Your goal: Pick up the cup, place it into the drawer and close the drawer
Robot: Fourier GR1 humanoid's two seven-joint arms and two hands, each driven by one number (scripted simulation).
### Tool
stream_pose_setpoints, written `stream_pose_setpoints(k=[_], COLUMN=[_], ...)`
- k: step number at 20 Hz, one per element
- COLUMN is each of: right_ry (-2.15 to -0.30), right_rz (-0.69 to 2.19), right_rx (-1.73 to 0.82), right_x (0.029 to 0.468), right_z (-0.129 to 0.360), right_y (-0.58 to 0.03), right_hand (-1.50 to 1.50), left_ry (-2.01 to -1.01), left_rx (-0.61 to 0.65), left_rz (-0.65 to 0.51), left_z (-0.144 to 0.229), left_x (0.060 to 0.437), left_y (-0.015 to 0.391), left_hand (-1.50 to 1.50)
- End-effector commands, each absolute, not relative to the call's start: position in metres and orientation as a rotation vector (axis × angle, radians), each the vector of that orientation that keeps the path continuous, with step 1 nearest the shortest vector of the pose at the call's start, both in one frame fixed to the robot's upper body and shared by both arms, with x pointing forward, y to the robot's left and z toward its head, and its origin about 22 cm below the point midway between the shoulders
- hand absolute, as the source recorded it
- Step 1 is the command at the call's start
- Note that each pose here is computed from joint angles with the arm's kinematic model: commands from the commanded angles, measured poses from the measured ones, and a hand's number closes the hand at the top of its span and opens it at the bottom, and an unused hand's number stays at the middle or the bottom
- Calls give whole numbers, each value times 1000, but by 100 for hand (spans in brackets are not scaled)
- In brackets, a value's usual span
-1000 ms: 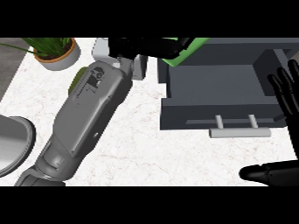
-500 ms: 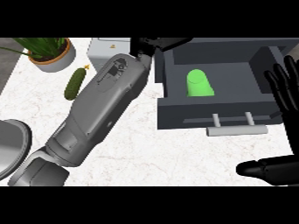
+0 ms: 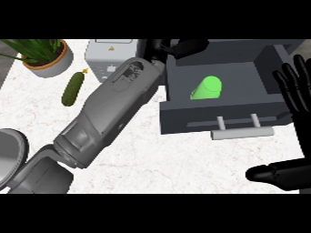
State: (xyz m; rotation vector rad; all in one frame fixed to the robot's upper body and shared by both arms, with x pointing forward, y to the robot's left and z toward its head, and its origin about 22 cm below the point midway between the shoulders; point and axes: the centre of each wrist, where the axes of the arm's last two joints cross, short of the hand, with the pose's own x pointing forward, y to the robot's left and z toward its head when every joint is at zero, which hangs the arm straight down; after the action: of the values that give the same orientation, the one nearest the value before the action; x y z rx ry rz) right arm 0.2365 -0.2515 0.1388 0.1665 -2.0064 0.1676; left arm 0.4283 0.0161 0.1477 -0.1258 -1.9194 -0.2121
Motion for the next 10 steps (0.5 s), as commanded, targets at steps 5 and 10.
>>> stream_pose_setpoints(k=[5,10], right_ry=[-2000,-2002], right_rz=[199,200], right_rx=[201,229], right_x=[235,234], right_z=[131,138], right_y=[-237,-245], right_hand=[-150,-150], left_ry=[-1878,-1874], left_rx=[-25,66], left_rz=[-305,-391], left_z=[141,128], left_x=[430,429], left_y=[11,13], left_hand=[150,-150])
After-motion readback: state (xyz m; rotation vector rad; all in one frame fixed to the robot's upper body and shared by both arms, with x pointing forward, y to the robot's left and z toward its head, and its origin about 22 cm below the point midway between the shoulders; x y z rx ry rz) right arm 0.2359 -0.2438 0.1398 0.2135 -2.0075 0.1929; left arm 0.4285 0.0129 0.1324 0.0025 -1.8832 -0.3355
